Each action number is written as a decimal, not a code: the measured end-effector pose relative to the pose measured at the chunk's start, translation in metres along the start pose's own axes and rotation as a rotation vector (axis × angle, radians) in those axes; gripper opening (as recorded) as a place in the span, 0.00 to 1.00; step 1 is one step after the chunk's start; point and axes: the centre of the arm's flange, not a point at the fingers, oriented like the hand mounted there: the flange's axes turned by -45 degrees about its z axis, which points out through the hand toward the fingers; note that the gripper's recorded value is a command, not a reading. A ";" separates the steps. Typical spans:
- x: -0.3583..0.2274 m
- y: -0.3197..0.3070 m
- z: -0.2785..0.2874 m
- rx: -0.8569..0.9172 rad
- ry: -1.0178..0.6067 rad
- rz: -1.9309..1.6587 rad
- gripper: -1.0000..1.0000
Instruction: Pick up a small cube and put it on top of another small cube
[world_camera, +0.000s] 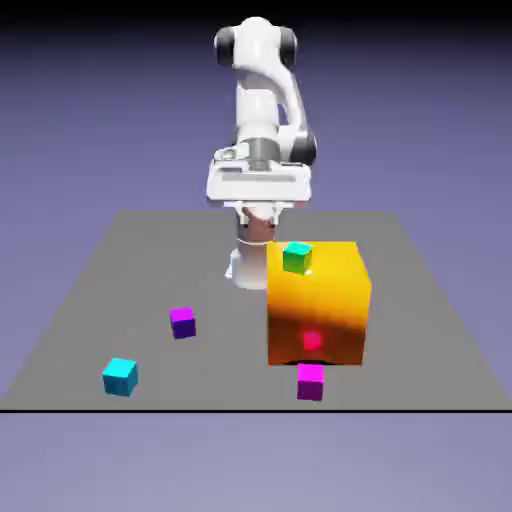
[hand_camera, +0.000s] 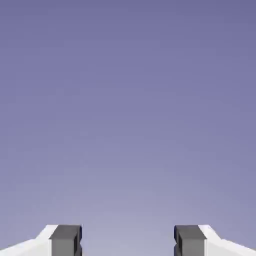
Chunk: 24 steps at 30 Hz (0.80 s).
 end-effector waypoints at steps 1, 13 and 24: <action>0.001 0.005 0.006 -0.004 -0.018 -0.030 0.50; -0.002 0.076 0.079 0.009 -0.244 -0.389 0.50; -0.031 0.152 0.144 0.118 -0.435 -0.698 0.50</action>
